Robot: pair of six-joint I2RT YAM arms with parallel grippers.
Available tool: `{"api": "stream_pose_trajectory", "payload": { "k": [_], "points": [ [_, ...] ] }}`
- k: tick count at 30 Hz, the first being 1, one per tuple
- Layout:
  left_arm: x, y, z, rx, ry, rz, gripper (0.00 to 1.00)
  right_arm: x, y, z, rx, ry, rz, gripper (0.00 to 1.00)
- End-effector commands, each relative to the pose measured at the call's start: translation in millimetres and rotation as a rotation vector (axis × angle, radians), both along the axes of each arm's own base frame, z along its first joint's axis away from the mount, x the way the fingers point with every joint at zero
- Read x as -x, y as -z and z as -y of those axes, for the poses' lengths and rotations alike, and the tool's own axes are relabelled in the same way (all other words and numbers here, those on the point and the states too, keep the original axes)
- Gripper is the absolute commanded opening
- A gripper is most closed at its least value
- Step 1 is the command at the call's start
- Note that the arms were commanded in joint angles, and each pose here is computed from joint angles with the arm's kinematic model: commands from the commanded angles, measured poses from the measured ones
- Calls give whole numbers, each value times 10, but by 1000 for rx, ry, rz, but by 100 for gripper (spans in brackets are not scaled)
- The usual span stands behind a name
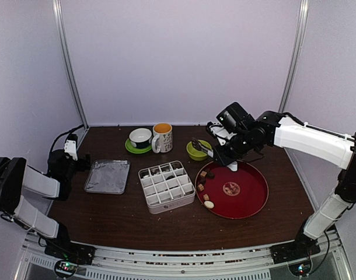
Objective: Pack the chocolate
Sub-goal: Move the packing box to the center of the board, then pick up the fake chocolate from the plate.
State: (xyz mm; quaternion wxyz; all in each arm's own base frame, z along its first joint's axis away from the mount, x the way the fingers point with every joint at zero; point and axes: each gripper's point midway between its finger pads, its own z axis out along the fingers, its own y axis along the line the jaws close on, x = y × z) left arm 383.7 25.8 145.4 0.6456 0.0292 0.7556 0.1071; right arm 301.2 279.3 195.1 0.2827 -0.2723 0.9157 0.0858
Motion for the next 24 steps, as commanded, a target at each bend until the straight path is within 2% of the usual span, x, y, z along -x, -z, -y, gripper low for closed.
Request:
{"api": "stream_pose_trajectory", "payload": {
  "k": [1,5,12,24],
  "points": [
    [-74,-189,-27,10,-1,63,98,-171,-322,-132,-121,-14,144,25],
    [-74,-191,-26,11,-1,64,98,-226,-362,-228,-196,-15,190,23],
    [-74,-193,-28,11,-1,64,98,-295,-234,-163,-129,-10,219,17],
    [-74,-189,-30,10,-2,63,98,-281,-145,8,-144,90,235,17]
  ]
}}
